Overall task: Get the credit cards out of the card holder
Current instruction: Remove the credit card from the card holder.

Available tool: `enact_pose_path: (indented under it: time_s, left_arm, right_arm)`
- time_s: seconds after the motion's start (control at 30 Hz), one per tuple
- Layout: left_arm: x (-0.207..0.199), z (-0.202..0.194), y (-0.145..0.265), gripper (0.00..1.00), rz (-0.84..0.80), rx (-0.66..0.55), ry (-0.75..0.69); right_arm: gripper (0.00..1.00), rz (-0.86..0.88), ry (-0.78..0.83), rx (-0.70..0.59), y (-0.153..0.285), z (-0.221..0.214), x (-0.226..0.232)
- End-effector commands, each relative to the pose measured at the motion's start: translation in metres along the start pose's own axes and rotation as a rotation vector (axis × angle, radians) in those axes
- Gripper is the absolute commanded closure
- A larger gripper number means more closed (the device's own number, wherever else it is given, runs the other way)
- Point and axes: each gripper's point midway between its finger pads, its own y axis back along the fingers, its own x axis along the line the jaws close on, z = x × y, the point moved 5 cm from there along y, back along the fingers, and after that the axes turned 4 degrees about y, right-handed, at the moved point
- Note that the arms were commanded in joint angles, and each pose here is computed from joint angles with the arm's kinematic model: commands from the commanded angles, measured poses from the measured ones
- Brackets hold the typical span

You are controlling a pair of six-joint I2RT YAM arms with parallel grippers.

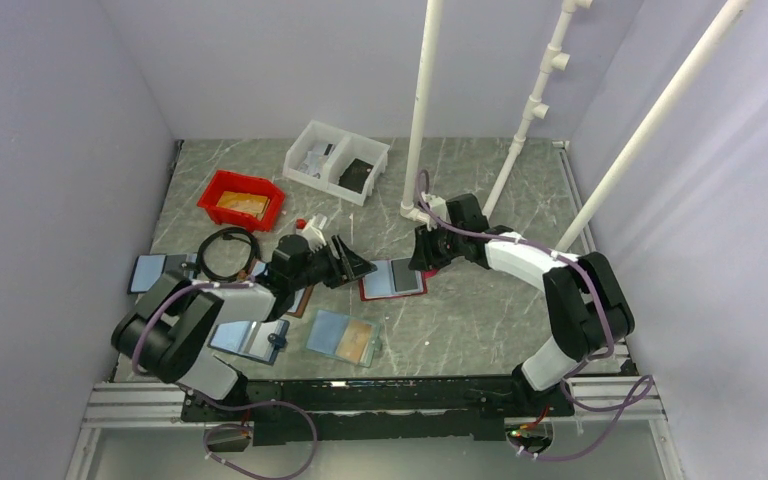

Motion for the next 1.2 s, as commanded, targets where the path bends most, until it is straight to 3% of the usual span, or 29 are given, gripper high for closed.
enact_pose_path:
  time_s: [0.0, 0.33, 0.6, 1.17]
  left_arm:
    - [-0.028, 0.017, -0.021, 0.4, -0.112, -0.025, -0.028]
    - [0.0, 0.007, -0.053, 0.47, 0.055, 0.019, 0.051]
    - [0.006, -0.004, -0.071, 0.53, 0.017, 0.104, 0.078]
    - [0.03, -0.024, -0.084, 0.54, 0.051, 0.158, 0.135]
  right_arm:
    - [0.69, -0.029, -0.084, -0.032, -0.005, 0.009, -0.007]
    - [0.69, -0.049, -0.136, 0.017, -0.014, 0.0, -0.015]
    - [0.69, -0.029, -0.158, 0.038, -0.019, -0.003, -0.015]
    - [0.71, 0.022, -0.206, 0.075, -0.023, -0.011, -0.018]
